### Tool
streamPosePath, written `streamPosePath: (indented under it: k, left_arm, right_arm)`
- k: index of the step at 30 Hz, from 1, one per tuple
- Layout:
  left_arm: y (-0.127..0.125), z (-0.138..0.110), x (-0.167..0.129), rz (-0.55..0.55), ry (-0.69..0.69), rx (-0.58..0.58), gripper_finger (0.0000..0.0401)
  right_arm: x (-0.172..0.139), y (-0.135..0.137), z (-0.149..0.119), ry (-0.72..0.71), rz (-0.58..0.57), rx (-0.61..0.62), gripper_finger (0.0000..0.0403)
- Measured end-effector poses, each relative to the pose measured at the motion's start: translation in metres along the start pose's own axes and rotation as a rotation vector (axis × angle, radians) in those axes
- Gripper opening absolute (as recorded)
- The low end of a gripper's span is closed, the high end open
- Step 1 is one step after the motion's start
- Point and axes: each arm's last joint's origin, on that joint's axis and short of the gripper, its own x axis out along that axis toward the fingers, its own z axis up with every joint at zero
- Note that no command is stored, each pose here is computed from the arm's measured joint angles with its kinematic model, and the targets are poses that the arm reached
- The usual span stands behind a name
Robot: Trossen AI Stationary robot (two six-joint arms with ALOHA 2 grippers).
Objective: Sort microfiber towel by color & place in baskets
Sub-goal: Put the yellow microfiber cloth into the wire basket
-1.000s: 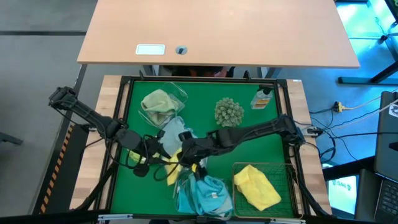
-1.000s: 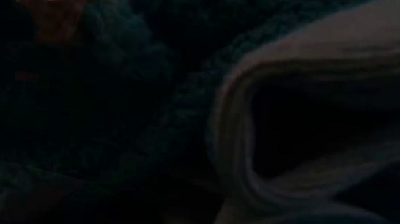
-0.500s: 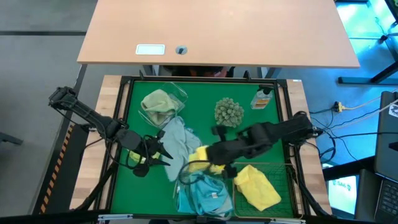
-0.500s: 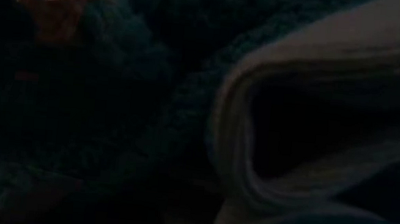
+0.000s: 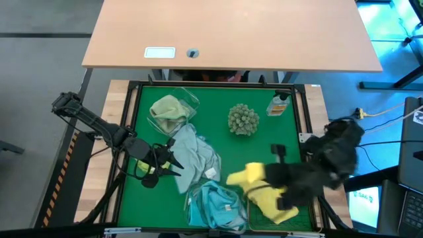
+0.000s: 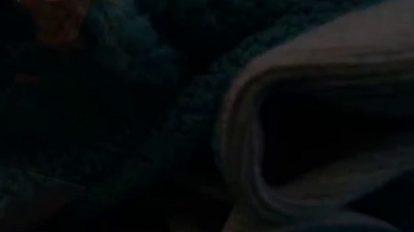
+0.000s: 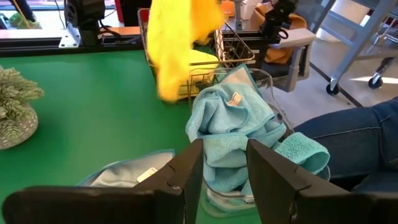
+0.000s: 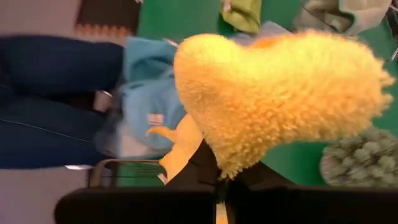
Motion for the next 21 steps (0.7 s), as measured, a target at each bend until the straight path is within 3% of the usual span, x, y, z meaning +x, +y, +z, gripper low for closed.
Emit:
streamPosePath:
  k: [7, 17, 21]
  left_arm:
    - [0.000, 0.000, 0.000, 0.000, 0.000, 0.003, 0.0115]
    - [0.000, 0.000, 0.000, 0.000, 0.000, 0.003, 0.0115]
    - [0.000, 0.000, 0.000, 0.000, 0.000, 0.003, 0.0115]
  right_arm:
    - [-0.044, 0.030, -0.033, -0.110, 0.062, 0.071, 0.0002]
    - [-0.079, 0.065, -0.074, -0.210, 0.142, 0.217, 0.0001]
    - [-0.088, 0.074, -0.088, -0.312, 0.115, 0.205, 0.0001]
